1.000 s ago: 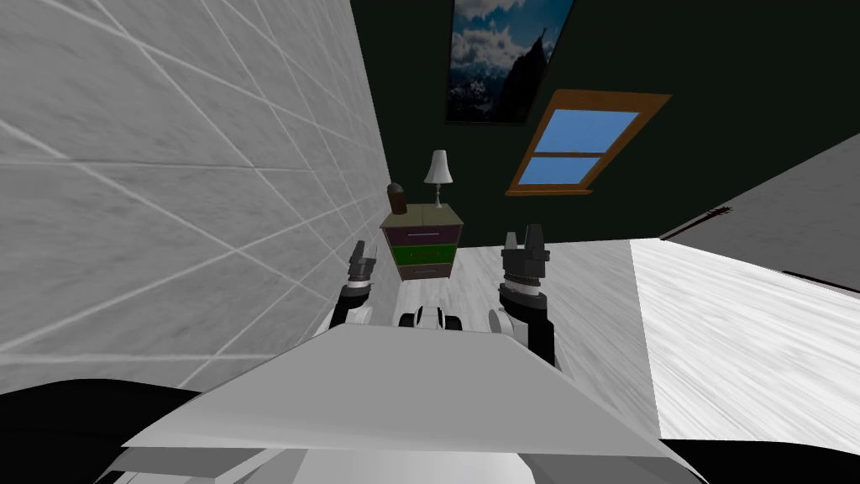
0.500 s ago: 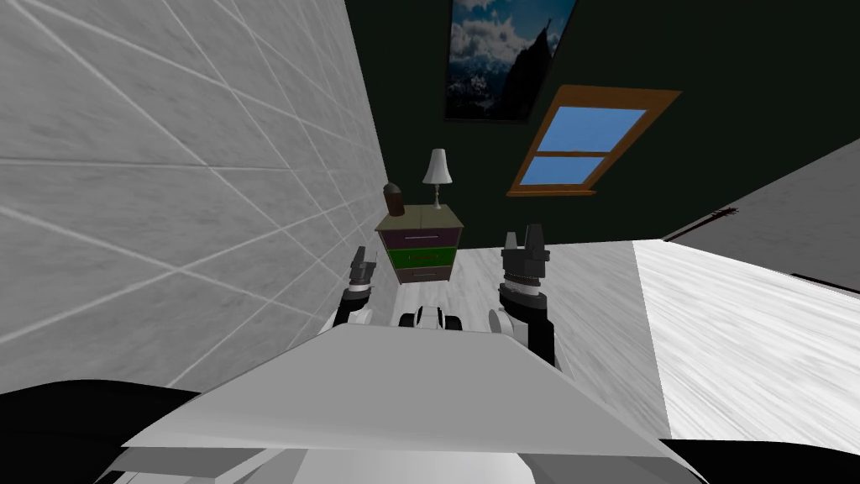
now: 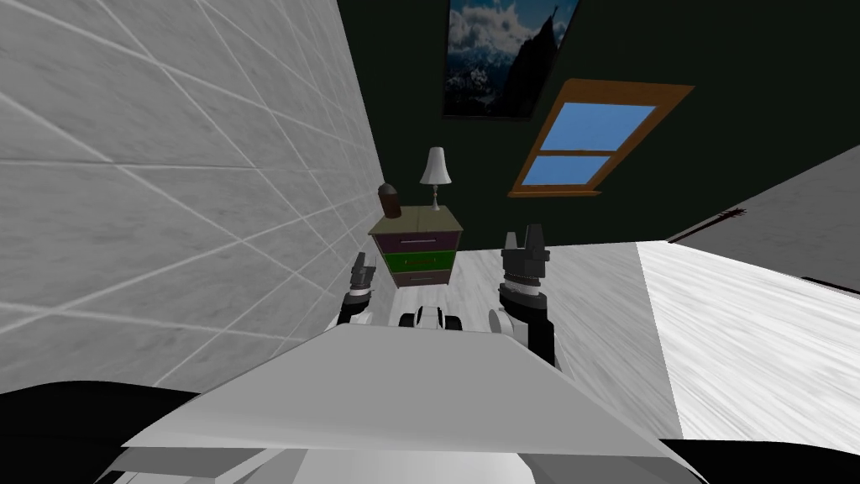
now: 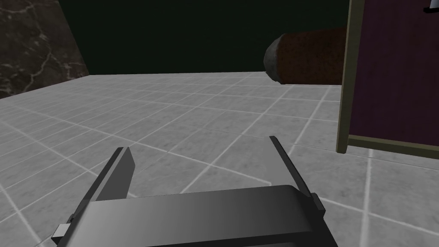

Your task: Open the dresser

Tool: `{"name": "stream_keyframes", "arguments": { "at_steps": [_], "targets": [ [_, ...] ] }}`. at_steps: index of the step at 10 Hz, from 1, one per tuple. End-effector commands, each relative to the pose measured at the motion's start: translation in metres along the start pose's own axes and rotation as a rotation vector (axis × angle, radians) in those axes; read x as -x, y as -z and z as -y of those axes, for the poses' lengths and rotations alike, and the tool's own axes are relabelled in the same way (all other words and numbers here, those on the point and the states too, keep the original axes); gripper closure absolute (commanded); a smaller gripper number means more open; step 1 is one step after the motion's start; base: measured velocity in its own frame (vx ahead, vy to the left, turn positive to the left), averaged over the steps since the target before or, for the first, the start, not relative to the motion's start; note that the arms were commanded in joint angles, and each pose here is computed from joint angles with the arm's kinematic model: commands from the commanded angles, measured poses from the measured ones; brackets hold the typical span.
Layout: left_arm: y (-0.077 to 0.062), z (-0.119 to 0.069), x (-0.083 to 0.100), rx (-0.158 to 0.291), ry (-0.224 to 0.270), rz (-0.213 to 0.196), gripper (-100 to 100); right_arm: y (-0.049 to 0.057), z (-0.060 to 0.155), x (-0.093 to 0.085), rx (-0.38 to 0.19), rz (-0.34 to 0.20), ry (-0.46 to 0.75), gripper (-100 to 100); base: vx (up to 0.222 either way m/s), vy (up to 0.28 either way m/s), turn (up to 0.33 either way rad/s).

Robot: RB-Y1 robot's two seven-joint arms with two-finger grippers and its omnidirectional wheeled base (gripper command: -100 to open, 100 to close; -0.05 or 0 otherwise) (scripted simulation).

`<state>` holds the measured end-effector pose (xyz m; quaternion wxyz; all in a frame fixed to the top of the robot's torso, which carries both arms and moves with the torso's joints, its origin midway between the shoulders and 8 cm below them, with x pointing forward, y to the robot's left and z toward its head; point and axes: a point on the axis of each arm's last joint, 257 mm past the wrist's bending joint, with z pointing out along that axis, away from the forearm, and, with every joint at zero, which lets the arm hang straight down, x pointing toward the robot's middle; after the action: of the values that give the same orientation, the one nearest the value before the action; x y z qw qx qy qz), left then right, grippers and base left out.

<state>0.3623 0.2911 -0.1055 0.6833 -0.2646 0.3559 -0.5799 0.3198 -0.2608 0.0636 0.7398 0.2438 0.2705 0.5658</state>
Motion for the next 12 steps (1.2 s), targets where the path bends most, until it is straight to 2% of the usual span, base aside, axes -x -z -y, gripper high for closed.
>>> {"name": "stream_keyframes", "arguments": {
  "at_steps": [1, 12],
  "targets": [
    [0.009, -0.011, 0.001, 0.007, 0.003, 0.005, -100, 0.000, 0.000, 0.000, 0.000, 0.000, 0.000, 0, 0.083, -0.015, 0.000],
    [0.056, -0.050, 0.007, 0.022, 0.024, 0.037, -100, 0.000, 0.000, 0.000, 0.000, 0.000, 0.000, 0, 0.094, -0.032, 0.000]
  ]
}}
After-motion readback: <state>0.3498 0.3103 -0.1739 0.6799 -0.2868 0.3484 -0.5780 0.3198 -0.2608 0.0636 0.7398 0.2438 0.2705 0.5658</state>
